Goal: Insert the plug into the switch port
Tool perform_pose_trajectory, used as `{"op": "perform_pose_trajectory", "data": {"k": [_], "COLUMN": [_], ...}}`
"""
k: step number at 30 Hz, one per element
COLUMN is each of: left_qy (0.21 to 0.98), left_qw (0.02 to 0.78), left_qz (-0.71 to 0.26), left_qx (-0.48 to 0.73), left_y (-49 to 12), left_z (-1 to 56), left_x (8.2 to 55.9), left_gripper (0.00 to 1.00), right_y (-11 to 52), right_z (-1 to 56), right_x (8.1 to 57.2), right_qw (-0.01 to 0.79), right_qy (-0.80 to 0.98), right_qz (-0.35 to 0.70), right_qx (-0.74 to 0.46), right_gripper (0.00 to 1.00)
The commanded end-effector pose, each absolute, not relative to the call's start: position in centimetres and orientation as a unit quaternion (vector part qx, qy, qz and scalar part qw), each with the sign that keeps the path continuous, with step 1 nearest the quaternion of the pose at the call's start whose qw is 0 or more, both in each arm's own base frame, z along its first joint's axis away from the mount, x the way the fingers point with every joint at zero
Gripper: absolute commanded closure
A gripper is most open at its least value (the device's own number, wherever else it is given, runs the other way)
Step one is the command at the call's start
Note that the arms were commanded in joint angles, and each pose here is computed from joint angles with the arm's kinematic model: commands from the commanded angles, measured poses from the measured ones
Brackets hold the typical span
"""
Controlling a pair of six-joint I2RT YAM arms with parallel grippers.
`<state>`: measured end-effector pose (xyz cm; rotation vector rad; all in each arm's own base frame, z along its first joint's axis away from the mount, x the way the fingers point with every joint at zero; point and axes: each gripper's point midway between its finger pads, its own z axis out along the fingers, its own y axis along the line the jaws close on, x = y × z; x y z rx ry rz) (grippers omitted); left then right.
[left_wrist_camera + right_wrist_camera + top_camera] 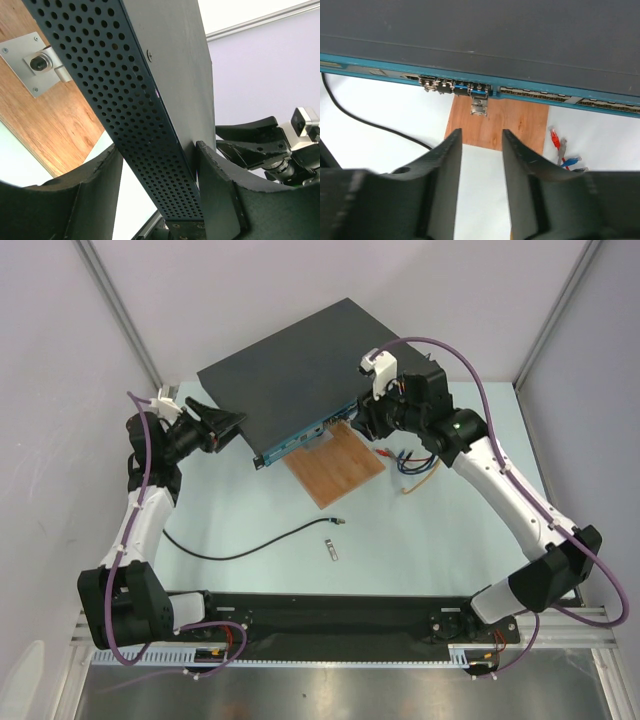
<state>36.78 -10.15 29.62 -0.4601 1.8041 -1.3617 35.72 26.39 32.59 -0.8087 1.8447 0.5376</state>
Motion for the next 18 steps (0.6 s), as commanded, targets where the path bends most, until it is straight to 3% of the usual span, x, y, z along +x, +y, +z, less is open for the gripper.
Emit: {"op": "perform_pose_trajectory", "data": {"k": [1,6,18], "left_qy": [0.727,0.726,0.727], "left_qw": [0.404,0.406,0.404], "left_qz": [-0.532,-0.534,-0.532], "left_qx": [-0.157,-0.154,-0.157], "left_y": [-11.3,-11.3,-11.3], "left_z": [28.8,29.0,28.4], "left_x": [36.5,36.4,36.3], "left_gripper": [1.0,1.0,1.0], "right_y": [26.6,27.2,28.4], "right_z": [32.7,32.0,32.9], "right_x": [36.2,37.2,38.5], "right_qw": [0.504,0.496,0.512], "right_qy": [0.763,0.771,0.762], "right_qz": [0.225,0.227,0.25], "right_qx": [-0.336,-0.328,-0.308], "right_gripper": [0.61,0.73,0.73]}}
